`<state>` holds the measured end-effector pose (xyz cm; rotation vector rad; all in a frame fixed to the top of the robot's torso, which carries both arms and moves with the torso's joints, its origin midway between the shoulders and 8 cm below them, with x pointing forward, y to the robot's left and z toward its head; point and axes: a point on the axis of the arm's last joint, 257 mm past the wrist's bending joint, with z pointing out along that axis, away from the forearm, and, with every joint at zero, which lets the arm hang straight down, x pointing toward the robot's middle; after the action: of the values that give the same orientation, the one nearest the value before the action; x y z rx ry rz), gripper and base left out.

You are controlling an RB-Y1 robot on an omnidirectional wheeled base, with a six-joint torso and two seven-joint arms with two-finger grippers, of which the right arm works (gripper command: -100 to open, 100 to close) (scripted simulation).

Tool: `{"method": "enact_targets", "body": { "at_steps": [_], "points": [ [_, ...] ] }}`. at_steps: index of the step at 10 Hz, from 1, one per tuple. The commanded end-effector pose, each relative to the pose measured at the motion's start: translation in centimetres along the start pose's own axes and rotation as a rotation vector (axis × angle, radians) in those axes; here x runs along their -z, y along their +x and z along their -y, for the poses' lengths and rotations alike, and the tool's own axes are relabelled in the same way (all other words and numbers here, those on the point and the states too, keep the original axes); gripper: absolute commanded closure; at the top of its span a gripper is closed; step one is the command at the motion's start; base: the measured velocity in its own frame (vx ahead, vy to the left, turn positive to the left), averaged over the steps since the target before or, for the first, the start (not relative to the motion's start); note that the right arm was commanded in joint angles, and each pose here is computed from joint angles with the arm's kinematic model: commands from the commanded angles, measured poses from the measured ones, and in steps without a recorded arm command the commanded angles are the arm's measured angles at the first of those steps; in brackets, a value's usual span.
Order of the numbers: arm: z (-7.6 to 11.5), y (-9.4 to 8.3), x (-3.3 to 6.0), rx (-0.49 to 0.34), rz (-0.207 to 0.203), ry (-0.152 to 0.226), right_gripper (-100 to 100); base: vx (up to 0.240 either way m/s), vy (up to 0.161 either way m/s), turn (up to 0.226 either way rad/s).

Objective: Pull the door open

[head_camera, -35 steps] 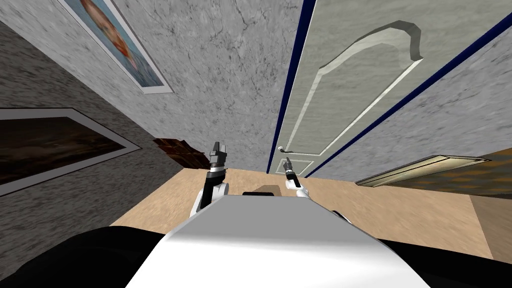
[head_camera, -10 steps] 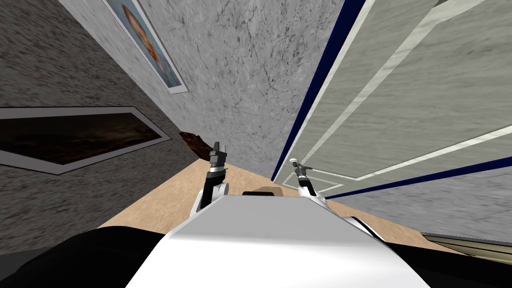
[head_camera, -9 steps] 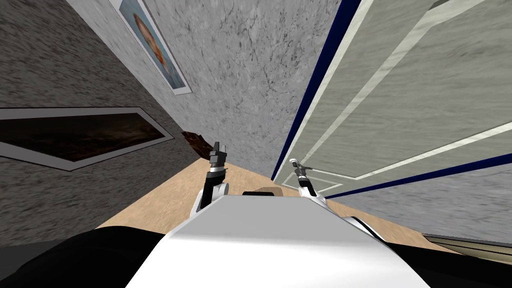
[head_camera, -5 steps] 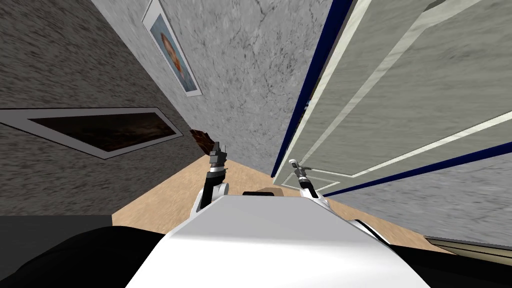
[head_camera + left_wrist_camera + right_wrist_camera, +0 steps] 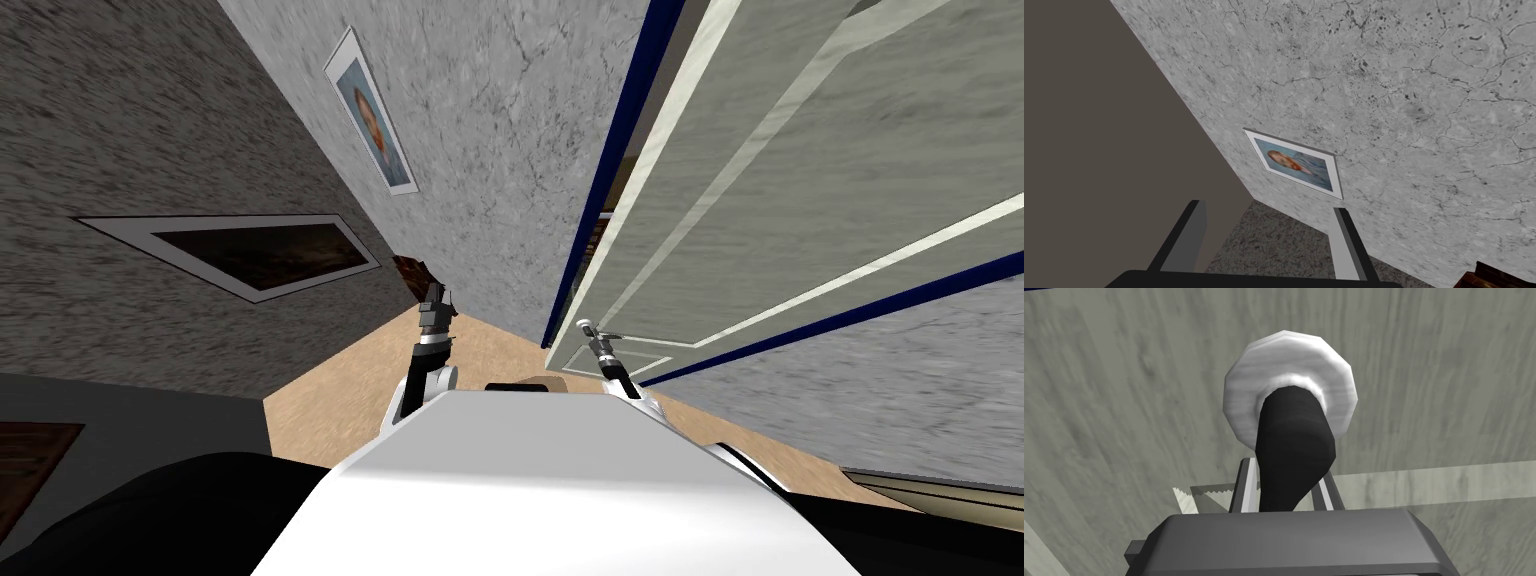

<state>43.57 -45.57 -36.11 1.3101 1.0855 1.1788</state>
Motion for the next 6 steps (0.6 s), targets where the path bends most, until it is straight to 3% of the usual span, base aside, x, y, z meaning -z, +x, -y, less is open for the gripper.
{"method": "enact_targets", "body": {
  "at_steps": [1,3,5,6],
  "points": [
    [0.1,0.8,0.56,0.002,-0.04,0.003,100,-0.225,-0.055,0.059],
    [0.1,1.7,1.25,0.004,-0.09,0.006,100,-0.218,-0.065,0.063],
    [0.2,2.3,1.73,0.003,-0.122,0.009,100,-0.231,-0.124,0.056],
    [0.3,2.2,1.56,0.002,-0.111,0.012,100,-0.093,-0.047,0.026]
  ]
}}
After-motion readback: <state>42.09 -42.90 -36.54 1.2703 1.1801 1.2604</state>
